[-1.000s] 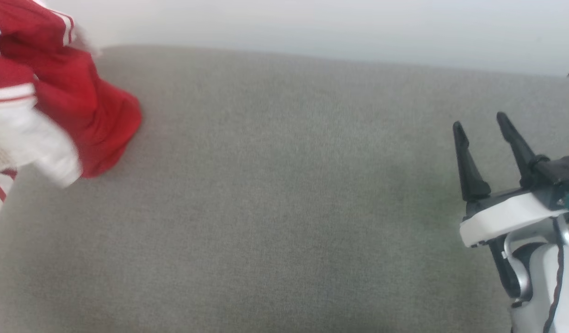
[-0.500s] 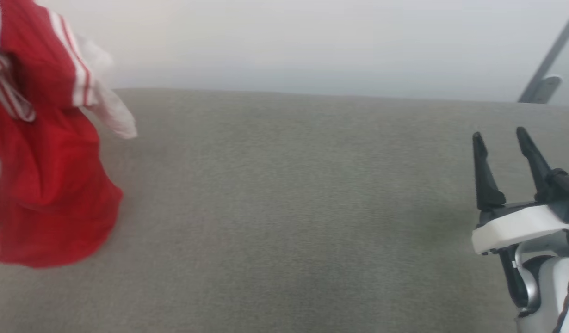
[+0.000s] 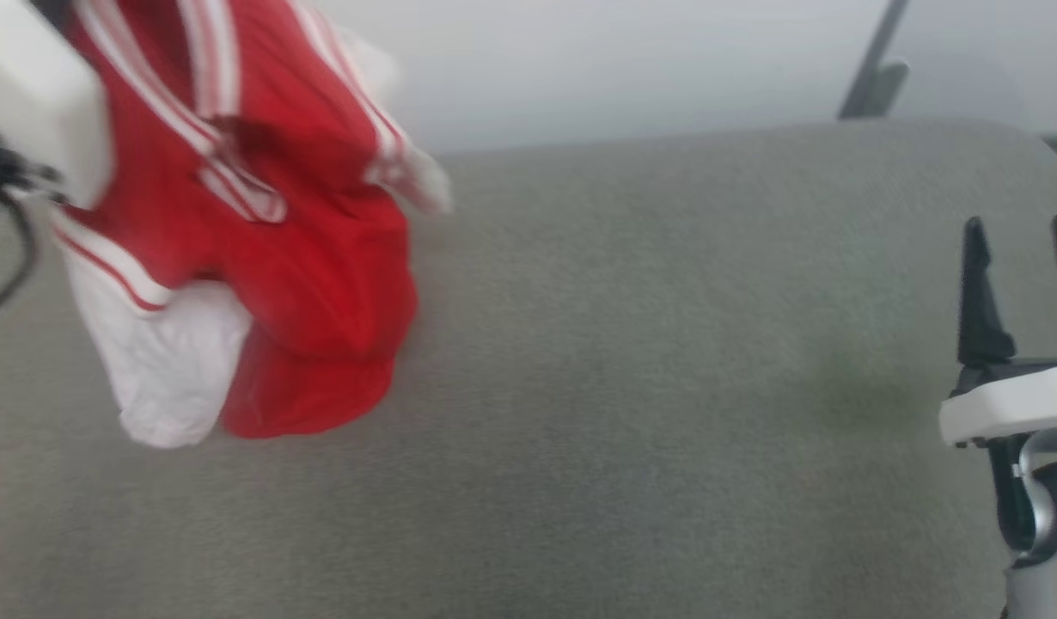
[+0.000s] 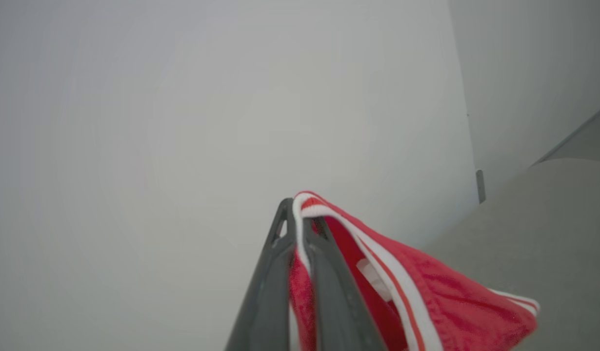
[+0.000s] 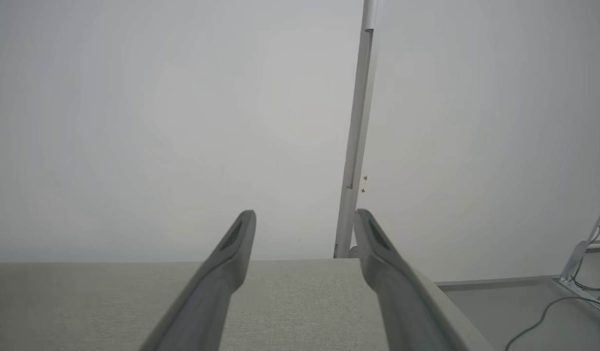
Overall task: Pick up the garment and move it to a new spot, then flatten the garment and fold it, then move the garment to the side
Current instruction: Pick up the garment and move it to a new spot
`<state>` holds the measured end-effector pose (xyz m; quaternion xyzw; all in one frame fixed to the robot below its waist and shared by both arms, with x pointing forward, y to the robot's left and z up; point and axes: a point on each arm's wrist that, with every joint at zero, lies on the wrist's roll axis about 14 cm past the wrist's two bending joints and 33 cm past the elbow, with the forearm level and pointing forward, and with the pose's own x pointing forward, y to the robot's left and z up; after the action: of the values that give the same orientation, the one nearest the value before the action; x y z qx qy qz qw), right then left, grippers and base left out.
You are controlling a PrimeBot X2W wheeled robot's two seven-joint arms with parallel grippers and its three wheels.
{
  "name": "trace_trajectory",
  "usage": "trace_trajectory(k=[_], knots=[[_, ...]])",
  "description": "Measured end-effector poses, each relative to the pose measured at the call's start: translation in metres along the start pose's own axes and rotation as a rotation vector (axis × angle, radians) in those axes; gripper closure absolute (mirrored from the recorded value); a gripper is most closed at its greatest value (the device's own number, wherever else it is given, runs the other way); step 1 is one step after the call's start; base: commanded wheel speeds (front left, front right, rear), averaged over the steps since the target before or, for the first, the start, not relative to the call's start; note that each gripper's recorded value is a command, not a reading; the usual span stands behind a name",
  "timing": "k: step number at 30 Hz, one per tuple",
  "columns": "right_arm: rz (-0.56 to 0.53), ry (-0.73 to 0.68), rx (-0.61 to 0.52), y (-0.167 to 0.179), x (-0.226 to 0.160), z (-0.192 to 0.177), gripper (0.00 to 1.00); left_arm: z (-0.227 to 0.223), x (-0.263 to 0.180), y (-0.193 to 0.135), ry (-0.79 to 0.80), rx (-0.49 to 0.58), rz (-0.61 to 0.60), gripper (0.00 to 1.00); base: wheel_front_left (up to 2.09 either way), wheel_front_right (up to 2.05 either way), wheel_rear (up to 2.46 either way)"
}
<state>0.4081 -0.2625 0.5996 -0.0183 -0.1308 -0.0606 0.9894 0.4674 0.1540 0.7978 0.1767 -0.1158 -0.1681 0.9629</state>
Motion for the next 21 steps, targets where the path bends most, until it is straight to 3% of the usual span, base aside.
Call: trace_trajectory(k=[6,14,21], knots=[[-0.071,0.052,-0.014,-0.026,-0.006,-0.023,0.00,-0.046,0.038,-0.073,0.089,-0.100,-0.184,1.00,0.00,0.00,0.00],[-0.116,0.133,0.000,-0.037,-0.014,-0.064,0.00,-0.158,0.044,-0.169,0.392,-0.231,-0.402,1.00,0.00,0.00,0.00],[-0.126,0.153,0.006,-0.037,-0.013,-0.078,0.00,-0.228,0.027,-0.212,0.601,-0.283,-0.493,1.00,0.00,0.00,0.00]])
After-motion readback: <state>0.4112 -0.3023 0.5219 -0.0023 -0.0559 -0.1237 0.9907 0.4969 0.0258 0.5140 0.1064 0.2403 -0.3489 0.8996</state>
